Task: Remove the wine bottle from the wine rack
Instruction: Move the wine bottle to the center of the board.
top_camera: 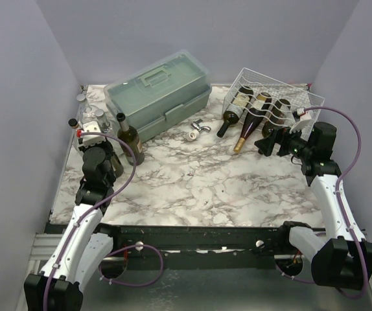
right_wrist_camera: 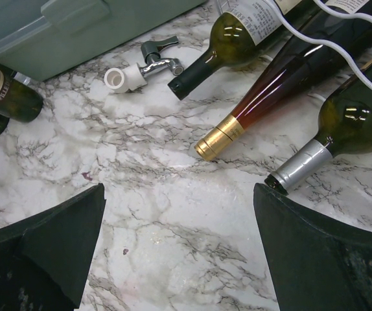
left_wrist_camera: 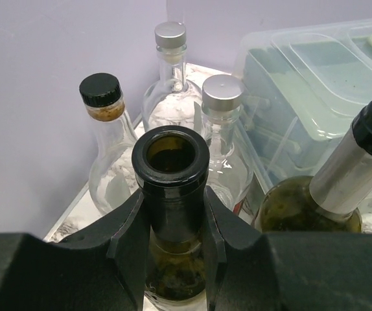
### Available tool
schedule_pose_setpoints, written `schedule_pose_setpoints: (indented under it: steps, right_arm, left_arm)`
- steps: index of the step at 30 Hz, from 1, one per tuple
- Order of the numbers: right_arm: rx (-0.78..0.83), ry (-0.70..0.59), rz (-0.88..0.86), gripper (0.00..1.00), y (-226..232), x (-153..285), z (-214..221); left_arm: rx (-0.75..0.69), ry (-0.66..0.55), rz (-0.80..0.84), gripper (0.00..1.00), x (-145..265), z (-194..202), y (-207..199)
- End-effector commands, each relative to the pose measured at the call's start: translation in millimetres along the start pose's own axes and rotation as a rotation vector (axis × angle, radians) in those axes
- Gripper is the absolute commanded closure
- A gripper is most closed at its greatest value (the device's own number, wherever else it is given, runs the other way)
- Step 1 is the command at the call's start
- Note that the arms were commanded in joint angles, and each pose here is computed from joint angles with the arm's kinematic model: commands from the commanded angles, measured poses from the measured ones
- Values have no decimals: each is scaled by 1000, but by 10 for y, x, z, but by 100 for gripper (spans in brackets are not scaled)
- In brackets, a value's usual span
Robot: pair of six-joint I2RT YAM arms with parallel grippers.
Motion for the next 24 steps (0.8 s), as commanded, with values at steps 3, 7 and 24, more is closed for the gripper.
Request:
schedule_pose_setpoints:
  steps: [3, 7, 24]
  right_arm:
    - [17, -7, 19, 1, -16, 19, -3]
    - [16, -7, 19, 0, -16, 19, 0]
    - [20, -9, 21, 1, -15, 24, -8]
  left_arm:
    - [101, -109, 81, 99, -68, -290, -134]
    - [94, -102, 83, 84, -81, -271, -137]
    - [121, -143, 99, 33, 24, -403, -104]
Point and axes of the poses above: each gripper's point midway between its finger pads, its own x axis back along the fingers, its own y axis along the line the jaws close on, z = x × y, the point moved 6 cm from there along x, back along the fingers, and after that the axes turned 8 degrees about x, right-handed, at the moved point
